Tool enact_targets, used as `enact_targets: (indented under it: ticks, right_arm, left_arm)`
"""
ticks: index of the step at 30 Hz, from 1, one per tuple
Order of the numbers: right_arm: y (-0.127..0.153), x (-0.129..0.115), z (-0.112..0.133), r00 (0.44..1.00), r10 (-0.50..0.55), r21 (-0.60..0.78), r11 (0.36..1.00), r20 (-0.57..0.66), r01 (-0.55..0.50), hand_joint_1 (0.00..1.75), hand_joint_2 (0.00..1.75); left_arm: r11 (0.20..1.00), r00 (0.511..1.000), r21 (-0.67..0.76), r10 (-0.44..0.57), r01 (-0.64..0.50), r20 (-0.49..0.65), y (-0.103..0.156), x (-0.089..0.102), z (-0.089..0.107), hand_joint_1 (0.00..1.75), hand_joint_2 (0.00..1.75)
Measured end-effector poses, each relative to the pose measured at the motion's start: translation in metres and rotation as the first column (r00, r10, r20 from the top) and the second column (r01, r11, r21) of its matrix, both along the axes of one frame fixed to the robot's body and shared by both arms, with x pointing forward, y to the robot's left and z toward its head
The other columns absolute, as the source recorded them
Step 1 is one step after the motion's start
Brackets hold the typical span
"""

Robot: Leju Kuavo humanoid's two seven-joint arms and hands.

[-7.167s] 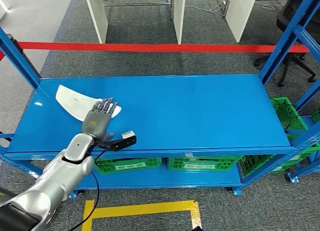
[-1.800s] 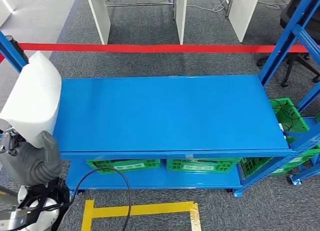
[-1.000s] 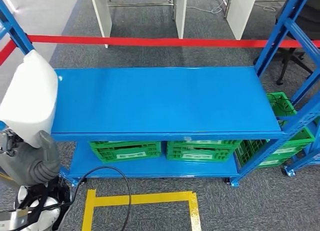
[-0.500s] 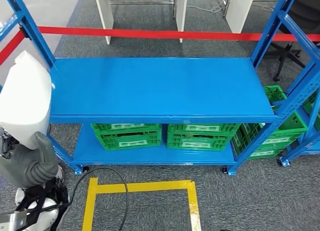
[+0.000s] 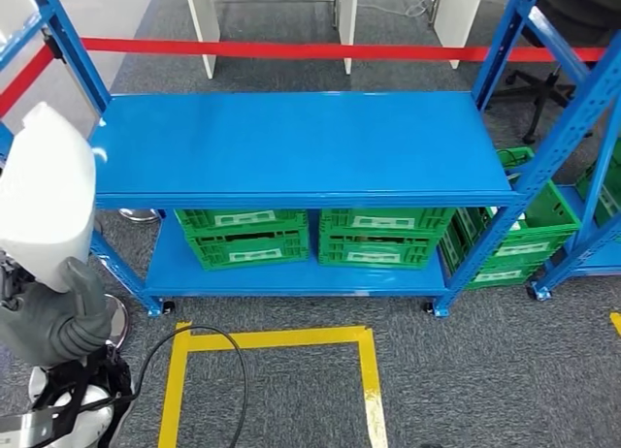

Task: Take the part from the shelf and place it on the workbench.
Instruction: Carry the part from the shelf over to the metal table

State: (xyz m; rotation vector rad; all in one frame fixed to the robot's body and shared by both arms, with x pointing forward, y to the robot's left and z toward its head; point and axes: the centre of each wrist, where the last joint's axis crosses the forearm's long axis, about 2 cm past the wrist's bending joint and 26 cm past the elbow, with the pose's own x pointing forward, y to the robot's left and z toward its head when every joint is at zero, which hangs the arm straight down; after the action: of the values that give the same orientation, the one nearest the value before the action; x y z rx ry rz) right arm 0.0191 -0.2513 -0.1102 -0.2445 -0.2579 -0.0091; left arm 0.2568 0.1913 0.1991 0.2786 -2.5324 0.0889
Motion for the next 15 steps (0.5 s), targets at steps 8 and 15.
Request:
enact_targets:
  ticks: [8,15]
  right_arm:
    - [0.0013,-0.0009,-0.0003,1.000,0.013,0.049,0.999,0.025,-0.014,0.00,0.00]
    - [0.0016,-0.0024,-0.0005,0.999,0.026,0.065,0.997,0.048,-0.029,0.00,0.00]
  left_arm:
    - [1.000,1.000,0.002,0.027,-0.027,0.002,0.0047,-0.0015,-0.0037,1.75,1.75]
    - [0.999,0.999,0.000,0.043,-0.043,0.005,0.0081,-0.0014,-0.0048,1.75,1.75]
